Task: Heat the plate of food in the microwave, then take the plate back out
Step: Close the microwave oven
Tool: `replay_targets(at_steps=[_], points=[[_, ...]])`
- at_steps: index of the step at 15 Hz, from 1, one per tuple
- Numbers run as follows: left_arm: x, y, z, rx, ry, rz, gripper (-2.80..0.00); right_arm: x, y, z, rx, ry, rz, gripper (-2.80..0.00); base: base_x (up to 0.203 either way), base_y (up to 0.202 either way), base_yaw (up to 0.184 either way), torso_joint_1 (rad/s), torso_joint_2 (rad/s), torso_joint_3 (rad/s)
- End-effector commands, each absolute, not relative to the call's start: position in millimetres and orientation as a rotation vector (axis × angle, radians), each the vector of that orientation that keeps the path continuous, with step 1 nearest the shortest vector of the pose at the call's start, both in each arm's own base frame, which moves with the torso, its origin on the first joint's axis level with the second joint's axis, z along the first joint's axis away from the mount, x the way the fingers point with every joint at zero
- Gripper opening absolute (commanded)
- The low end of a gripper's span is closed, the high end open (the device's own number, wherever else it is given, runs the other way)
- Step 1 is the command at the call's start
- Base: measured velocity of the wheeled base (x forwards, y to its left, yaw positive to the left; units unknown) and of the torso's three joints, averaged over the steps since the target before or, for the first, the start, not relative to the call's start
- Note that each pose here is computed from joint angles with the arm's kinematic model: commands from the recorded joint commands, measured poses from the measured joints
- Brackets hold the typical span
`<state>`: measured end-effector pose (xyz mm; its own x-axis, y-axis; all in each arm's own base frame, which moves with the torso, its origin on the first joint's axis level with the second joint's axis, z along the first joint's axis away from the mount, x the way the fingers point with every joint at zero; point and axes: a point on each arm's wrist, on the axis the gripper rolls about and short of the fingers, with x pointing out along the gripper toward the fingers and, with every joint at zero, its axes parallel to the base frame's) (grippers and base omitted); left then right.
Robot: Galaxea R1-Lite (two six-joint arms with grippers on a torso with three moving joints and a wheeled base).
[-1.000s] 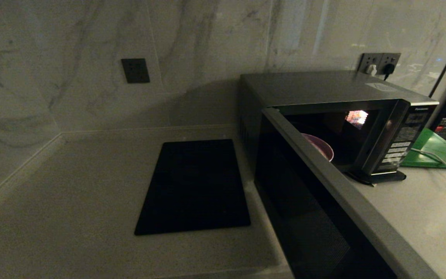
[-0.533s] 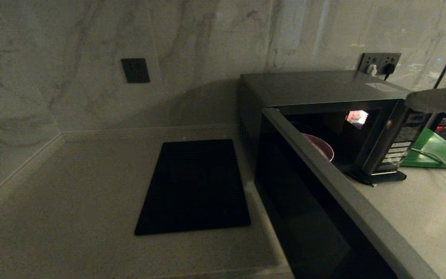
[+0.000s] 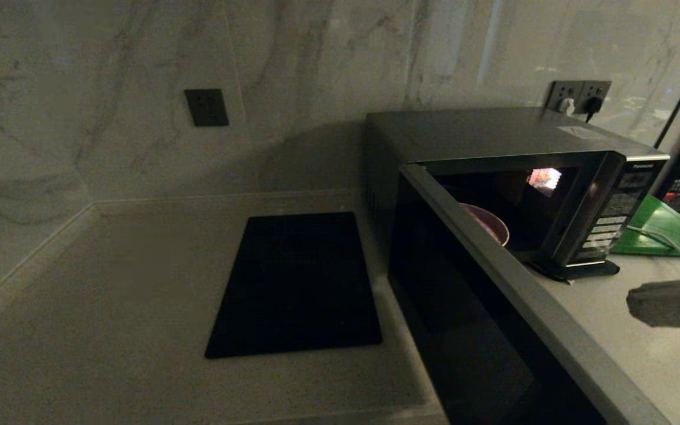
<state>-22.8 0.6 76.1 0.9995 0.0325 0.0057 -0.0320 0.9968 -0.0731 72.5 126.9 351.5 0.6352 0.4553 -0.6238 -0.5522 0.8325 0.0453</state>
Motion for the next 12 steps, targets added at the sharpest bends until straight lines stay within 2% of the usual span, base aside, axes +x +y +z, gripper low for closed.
replay_targets(at_steps=[1, 12], points=[[-22.7, 0.6, 76.1, -0.074, -0.006, 0.034, -2.80, 71.2, 136.4, 343.5, -0.227, 0.730, 0.578, -2.80, 0.000, 0.000, 0.000, 0.000, 0.00, 0.000], [-22.7, 0.6, 76.1, -0.074, -0.006, 0.034, -2.80, 81.6, 181.6, 326.4, -0.271, 0.801, 0.547, -2.80, 0.000, 0.000, 0.000, 0.000, 0.00, 0.000]])
